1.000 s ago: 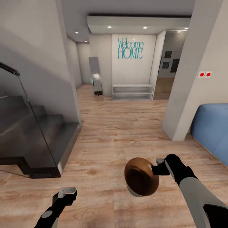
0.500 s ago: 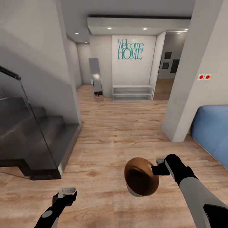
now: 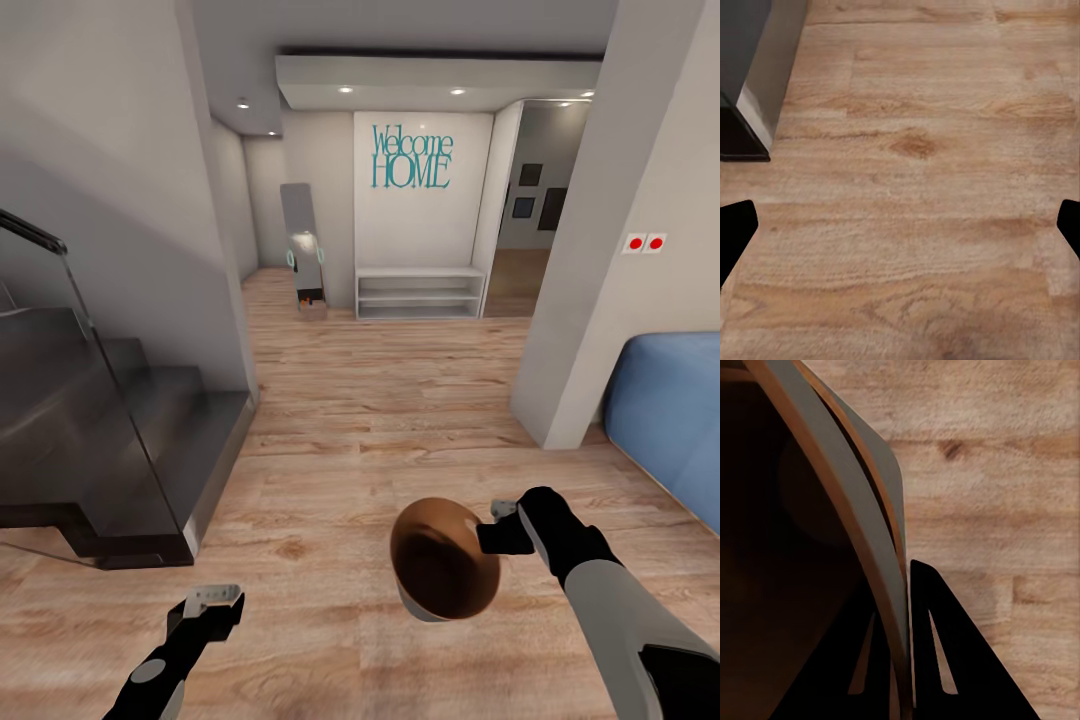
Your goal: Put the three can of soda from the living room inside the tash can in the kitchen.
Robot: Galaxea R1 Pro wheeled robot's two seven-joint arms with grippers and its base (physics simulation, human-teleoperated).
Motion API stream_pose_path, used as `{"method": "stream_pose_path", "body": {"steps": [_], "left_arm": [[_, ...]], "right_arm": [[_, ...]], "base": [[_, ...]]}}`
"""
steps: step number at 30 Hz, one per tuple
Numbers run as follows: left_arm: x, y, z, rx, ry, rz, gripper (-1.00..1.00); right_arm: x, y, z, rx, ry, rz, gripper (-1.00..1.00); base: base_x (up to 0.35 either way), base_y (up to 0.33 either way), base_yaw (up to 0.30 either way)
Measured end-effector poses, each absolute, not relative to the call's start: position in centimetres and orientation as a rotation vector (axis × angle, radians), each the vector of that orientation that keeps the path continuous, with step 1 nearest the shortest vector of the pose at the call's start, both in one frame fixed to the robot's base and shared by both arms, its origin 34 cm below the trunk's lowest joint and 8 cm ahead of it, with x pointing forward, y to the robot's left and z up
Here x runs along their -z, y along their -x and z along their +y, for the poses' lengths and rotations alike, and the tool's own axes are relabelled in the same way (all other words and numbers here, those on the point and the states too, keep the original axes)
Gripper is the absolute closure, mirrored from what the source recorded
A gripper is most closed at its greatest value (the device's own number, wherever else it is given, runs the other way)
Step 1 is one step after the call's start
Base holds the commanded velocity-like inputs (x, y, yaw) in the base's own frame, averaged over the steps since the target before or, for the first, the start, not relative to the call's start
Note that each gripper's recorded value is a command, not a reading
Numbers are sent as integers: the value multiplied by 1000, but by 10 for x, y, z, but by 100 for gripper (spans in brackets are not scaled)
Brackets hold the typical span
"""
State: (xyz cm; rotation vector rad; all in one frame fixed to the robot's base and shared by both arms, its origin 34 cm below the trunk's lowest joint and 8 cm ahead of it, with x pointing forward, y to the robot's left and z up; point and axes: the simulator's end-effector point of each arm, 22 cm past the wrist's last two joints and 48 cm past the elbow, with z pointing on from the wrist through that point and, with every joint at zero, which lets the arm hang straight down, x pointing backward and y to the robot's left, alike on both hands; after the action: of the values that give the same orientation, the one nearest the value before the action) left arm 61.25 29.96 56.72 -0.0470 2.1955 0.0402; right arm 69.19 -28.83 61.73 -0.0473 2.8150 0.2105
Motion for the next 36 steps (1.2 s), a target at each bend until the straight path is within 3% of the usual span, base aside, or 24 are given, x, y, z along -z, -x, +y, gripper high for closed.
{"method": "stream_pose_path", "body": {"steps": [8,36], "left_arm": [[-571,-615,299,-36,45,2187,-100],[-576,-618,299,-41,45,2173,-100]], "right_arm": [[-618,-693,-281,-230,47,2811,100],[-618,-693,-282,-226,44,2810,100]], "base": [[0,0,-126],[0,0,-248]]}}
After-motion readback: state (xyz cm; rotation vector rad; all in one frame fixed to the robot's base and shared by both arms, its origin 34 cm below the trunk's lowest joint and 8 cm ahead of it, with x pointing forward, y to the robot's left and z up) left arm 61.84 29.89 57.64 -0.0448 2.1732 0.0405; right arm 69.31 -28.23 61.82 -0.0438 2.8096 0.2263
